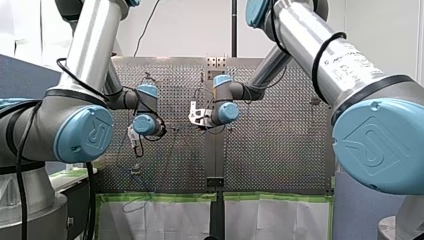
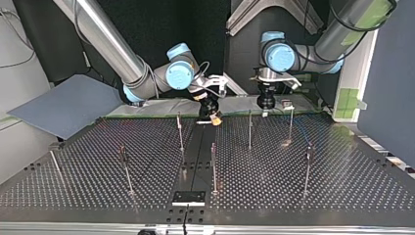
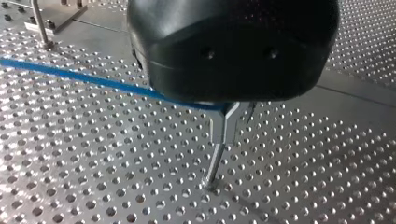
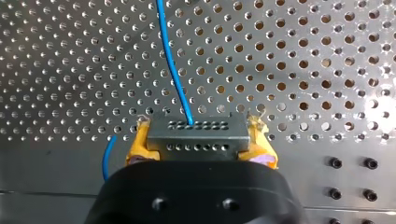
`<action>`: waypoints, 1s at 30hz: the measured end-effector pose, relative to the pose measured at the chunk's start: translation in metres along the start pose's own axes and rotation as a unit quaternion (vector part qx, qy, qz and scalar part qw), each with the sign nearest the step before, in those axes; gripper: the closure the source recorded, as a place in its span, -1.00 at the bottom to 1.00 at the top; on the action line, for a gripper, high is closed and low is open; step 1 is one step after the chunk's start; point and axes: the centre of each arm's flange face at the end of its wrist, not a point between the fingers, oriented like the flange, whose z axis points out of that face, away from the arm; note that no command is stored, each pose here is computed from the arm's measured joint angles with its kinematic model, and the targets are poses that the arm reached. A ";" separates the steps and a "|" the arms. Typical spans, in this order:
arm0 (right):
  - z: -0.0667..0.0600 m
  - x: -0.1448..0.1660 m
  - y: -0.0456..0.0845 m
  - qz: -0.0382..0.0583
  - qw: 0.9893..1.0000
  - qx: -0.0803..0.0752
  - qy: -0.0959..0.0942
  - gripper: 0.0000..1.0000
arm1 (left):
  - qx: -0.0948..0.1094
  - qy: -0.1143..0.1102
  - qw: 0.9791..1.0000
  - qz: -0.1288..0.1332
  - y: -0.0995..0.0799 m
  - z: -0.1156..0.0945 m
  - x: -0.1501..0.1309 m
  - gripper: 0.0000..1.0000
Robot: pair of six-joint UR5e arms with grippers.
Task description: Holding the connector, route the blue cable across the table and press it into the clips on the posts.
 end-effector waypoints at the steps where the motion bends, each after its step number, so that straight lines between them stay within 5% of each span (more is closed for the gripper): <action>1: 0.000 0.000 0.000 0.001 1.000 0.000 0.000 1.00 | 0.001 -0.001 1.000 -0.001 -0.001 0.000 0.000 0.98; 13: 0.002 -0.001 0.011 0.019 1.000 -0.006 -0.002 1.00 | 0.003 0.001 1.000 -0.017 0.009 0.012 0.018 0.98; 20: 0.003 -0.001 0.022 0.022 1.000 -0.012 -0.001 1.00 | 0.007 -0.001 1.000 -0.021 0.014 0.029 0.016 0.98; 30: 0.004 0.002 0.039 0.025 0.999 -0.023 0.000 1.00 | -0.006 0.025 1.000 -0.018 0.032 0.066 0.027 0.98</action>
